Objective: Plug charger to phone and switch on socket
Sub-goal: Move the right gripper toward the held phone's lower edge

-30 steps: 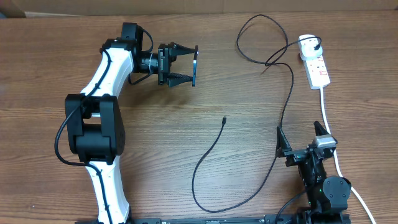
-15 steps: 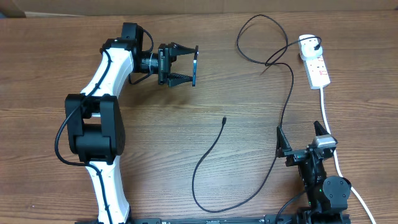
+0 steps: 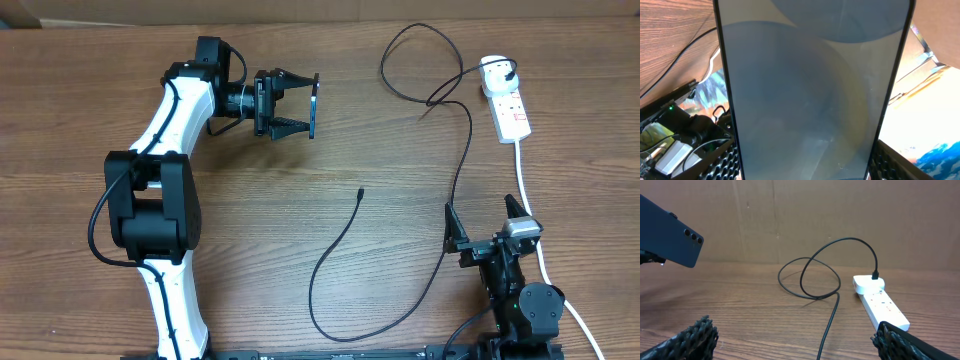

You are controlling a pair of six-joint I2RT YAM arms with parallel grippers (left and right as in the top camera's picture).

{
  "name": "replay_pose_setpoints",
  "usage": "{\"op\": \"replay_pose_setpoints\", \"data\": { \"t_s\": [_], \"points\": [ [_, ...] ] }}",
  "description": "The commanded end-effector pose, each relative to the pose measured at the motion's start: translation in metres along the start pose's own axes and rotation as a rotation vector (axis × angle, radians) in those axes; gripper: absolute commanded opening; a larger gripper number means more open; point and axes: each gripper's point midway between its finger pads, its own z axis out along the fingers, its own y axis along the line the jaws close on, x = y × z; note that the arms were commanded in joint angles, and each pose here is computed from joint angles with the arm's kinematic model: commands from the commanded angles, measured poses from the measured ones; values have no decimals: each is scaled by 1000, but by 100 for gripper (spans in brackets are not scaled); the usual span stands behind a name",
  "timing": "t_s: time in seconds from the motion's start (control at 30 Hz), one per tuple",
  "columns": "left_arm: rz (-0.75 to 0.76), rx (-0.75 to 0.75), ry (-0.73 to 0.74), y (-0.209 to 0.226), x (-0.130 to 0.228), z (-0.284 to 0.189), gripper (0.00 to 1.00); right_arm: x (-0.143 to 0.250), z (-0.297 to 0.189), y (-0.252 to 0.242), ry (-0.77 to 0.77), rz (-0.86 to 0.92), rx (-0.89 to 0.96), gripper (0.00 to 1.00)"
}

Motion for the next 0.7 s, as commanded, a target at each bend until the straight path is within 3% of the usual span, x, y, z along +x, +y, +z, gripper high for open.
{"op": "replay_pose_setpoints", "data": {
  "t_s": [0.0, 0.03, 0.13, 0.2, 0.4, 0.57, 0.67],
  "points": [
    [32, 35, 50, -13, 9, -1, 64, 1, 0, 10, -7, -1, -59, 100],
    [32, 35, 50, -13, 9, -1, 64, -2, -2, 29, -17, 14, -173, 100],
    [32, 35, 50, -13, 9, -1, 64, -12, -46, 116, 53, 265, -745, 100],
    [33, 35, 49, -13, 9, -1, 64, -28, -68, 135, 73, 368, -912, 100],
    [39, 35, 50, -13, 9, -1, 64, -86, -66, 119, -55, 671, -858, 100],
    [37, 35, 50, -13, 9, -1, 64, -151, -91, 118, -251, 516, -866, 100],
    [38, 35, 50, -13, 9, -1, 65, -175, -85, 110, -221, 367, -725, 100]
  ]
}}
